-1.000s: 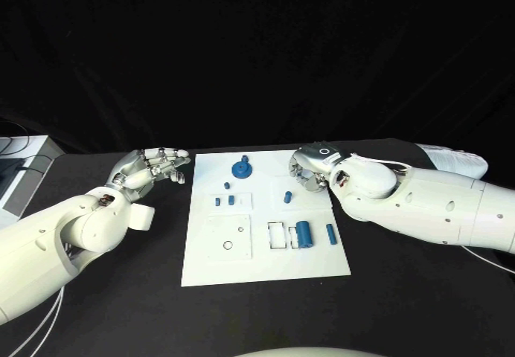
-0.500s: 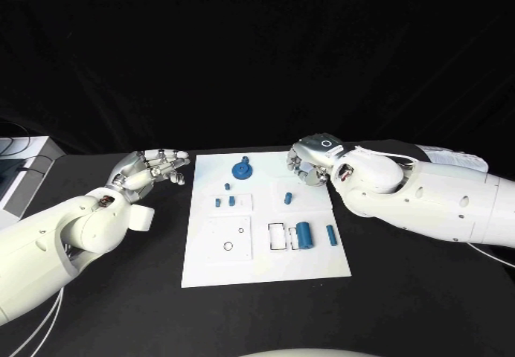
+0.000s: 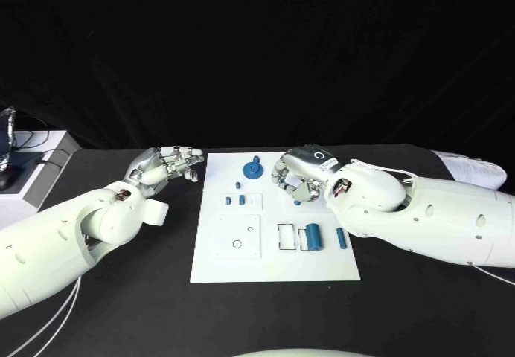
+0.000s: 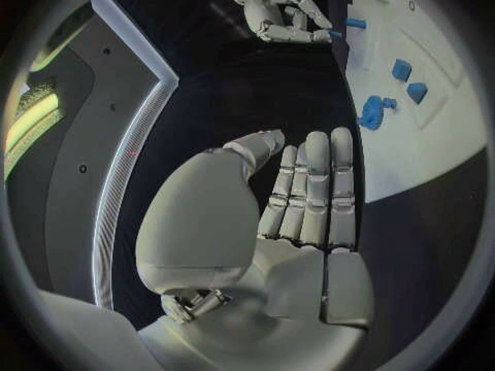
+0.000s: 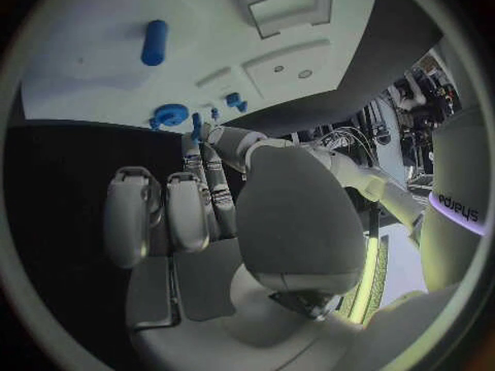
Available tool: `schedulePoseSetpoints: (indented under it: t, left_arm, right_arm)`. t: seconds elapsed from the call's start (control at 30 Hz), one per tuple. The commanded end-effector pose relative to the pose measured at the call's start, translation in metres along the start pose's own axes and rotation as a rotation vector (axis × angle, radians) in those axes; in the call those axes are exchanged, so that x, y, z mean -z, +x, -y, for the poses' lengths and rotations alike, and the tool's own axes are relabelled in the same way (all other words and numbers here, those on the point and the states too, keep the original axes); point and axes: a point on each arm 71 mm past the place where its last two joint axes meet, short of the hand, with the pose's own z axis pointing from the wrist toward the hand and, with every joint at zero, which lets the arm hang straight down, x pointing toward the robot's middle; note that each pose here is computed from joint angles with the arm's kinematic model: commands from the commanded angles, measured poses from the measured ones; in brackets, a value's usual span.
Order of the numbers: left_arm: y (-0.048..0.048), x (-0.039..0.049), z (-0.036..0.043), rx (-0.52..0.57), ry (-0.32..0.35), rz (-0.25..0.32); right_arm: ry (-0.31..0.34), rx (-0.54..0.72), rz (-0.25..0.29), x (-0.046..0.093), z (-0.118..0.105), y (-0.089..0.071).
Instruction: Assemble the parts on the task board
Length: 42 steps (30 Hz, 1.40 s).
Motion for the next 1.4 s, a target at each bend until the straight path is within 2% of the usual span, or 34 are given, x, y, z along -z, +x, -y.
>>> schedulePoseSetpoints:
  t: [0.03, 0.37, 0.53, 0.93, 1.4]
  left_arm:
    - [0.0037, -0.0016, 0.0004, 0.009, 0.008, -0.015]
    - [0.009, -0.0057, -0.0009, 0.012, 0.014, -0.012]
    - [0.0108, -0.0067, -0.0011, 0.013, 0.015, -0.013]
    - [0.0133, -0.0079, -0.0013, 0.012, 0.016, -0.019]
    - [0.0141, -0.0081, -0.0012, 0.011, 0.016, -0.023]
  right_arm:
    - [-0.043, -0.08, 0.067, 0.001, -0.011, 0.001]
    - [-0.099, -0.181, 0.046, 0.008, -0.036, 0.037]
    - [-0.115, -0.2, 0.044, 0.01, -0.043, 0.049]
    - [-0.133, -0.213, 0.017, 0.011, -0.053, 0.066]
    - [-0.132, -0.191, -0.007, 0.01, -0.053, 0.076]
